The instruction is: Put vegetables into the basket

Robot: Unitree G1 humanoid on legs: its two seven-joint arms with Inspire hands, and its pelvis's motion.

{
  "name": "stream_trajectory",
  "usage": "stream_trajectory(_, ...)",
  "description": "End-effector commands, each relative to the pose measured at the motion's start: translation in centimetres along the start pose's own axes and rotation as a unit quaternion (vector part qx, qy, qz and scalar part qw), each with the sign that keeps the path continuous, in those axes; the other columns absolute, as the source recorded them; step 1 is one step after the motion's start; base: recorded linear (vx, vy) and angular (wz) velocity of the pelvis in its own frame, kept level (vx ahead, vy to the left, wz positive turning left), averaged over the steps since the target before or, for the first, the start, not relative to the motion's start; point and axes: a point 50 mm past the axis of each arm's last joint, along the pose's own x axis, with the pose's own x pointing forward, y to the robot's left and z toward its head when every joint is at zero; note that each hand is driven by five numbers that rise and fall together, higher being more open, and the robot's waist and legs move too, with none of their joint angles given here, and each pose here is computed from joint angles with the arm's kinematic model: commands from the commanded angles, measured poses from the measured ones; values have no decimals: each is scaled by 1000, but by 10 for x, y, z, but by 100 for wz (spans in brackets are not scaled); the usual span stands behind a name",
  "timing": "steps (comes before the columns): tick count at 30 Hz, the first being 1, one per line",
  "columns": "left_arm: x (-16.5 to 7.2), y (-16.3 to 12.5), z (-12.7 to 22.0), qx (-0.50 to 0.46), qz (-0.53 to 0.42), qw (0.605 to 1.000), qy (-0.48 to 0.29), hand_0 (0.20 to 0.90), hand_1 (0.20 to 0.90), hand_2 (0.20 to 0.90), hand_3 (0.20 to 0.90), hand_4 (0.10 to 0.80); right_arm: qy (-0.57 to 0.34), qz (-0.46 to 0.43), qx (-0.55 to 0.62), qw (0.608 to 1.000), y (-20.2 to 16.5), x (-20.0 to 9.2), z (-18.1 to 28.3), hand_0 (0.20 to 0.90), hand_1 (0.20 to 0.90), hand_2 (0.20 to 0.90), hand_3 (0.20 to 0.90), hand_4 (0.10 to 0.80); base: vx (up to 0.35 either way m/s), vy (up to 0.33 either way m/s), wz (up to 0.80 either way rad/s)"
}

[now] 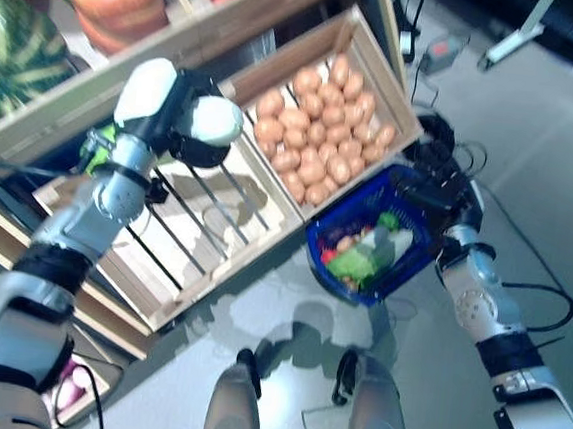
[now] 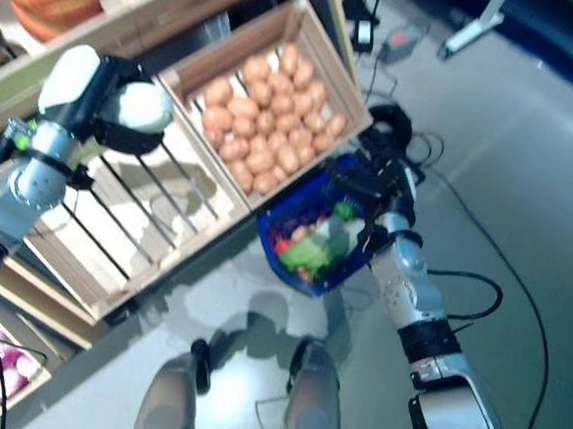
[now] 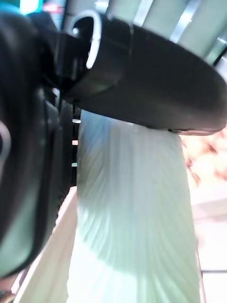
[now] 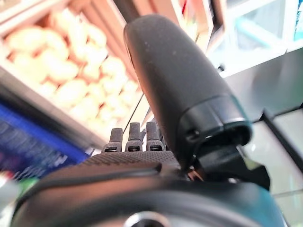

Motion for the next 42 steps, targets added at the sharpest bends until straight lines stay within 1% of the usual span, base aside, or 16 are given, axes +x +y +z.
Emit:
stream_trajectory(1,0,16,13,-119,58,990,-43,300,300,300,300,400,-6,132,-4,991,29,-3,-5,900,900,900,900,800,99,-72,16)
stream_trajectory(5,-2,5,17,-222,58,972,-52,300,300,300,300,400,42,179,-9,983,36,-4,-19,900,900,900,900,800,84,-70,11)
stream_trajectory(9,-3,-4,24,-343,63,935,-63,300,300,300,300,400,86,244,-17,966,48,-8,-30,900,900,900,900,800,55,-78,6)
stream_trajectory(10,-3,-5,25,-351,63,932,-63,300,300,300,300,400,86,247,-17,965,49,-9,-30,900,900,900,900,800,27,-64,6)
stream_trajectory(12,-2,-15,31,-408,58,909,-70,300,300,300,300,400,100,277,-13,955,58,-12,-34,900,900,900,900,800,13,-70,4)
stream_trajectory(17,1,-23,42,-450,54,888,-84,300,300,300,300,400,121,303,-33,945,67,-12,-34,900,900,900,900,800,-29,-50,7)
stream_trajectory(18,3,-22,46,-473,54,874,-94,300,300,300,300,400,128,311,-40,941,70,-12,-33,900,900,900,900,800,-47,-34,1)
stream_trajectory(20,4,-23,53,-495,52,861,-106,300,300,300,300,400,130,315,-34,939,73,-11,-33,900,900,900,900,800,-60,-40,1)
stream_trajectory(25,4,-31,65,-513,37,849,-120,300,300,300,300,400,123,327,-21,937,80,-10,-30,900,900,900,900,800,-32,-28,6)
stream_trajectory(28,0,-44,70,-521,15,845,-115,300,300,300,300,400,107,334,-13,936,87,-10,-27,900,900,900,900,800,1,-19,2)
stream_trajectory(37,-11,-71,60,-527,-31,846,-70,300,300,300,300,400,67,330,-19,941,97,-8,-17,900,900,900,900,800,1,-4,1)
stream_trajectory(42,-19,-85,64,-514,-64,853,-60,300,300,300,300,400,49,331,-22,942,100,-9,-11,900,900,900,900,800,0,0,0)
